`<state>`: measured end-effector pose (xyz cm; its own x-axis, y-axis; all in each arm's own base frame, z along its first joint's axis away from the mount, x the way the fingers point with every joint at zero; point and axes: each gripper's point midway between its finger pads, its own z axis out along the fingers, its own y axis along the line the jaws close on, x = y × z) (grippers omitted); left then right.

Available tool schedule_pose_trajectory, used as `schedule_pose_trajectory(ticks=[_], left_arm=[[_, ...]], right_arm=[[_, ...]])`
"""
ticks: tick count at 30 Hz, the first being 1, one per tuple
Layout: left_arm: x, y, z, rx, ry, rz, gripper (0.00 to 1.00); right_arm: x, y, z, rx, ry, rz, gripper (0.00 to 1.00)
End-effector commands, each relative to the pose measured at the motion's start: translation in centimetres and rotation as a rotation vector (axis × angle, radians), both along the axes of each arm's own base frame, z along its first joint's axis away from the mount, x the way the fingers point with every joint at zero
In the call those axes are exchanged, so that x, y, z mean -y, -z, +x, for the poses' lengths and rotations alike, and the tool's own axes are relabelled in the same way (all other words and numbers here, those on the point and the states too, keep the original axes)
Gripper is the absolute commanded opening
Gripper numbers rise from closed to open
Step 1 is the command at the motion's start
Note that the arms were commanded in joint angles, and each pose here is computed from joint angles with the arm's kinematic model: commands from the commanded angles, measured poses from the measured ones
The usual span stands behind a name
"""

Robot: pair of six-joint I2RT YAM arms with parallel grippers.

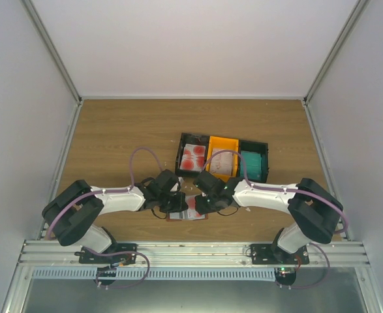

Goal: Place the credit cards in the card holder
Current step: Turn over the card slot in the card holder.

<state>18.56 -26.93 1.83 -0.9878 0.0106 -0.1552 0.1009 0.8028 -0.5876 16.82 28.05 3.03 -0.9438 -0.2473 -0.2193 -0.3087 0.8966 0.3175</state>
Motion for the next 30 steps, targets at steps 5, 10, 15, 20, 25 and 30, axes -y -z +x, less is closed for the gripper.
schedule_pose_trajectory(ticks=[5, 10, 15, 20, 25, 30], left_arm=[[-3.9, 3.6, -1.3, -0.056, -0.043, 0.195, 0.0], [-4.1, 3.9, -1.6, -0.065, -0.045, 0.201, 0.0], [-4.2, 4.0, -1.6, -0.066, -0.045, 0.203, 0.0], [-4.1, 4.0, -1.6, -0.066, -0.045, 0.201, 0.0], [-4.1, 4.0, -1.6, -0.065, -0.045, 0.2, 0.0], [-4.2, 4.1, -1.7, -0.067, -0.044, 0.204, 0.0]], right_arm=[[-0.4, 0.7, -0.4, -0.039, -0.003, 0.036, 0.32], [-0.6, 0.4, -0.4, -0.043, -0.003, 0.053, 0.32], [-0.8, -0.5, -0.1, -0.024, 0.005, 0.068, 0.31], [-0.1, -1.2, 0.6, 0.009, 0.033, 0.037, 0.31], [-0.3, -1.6, 0.4, 0.005, 0.02, 0.051, 0.25], [-0.5, -1.3, 0.2, -0.005, 0.01, 0.054, 0.21]])
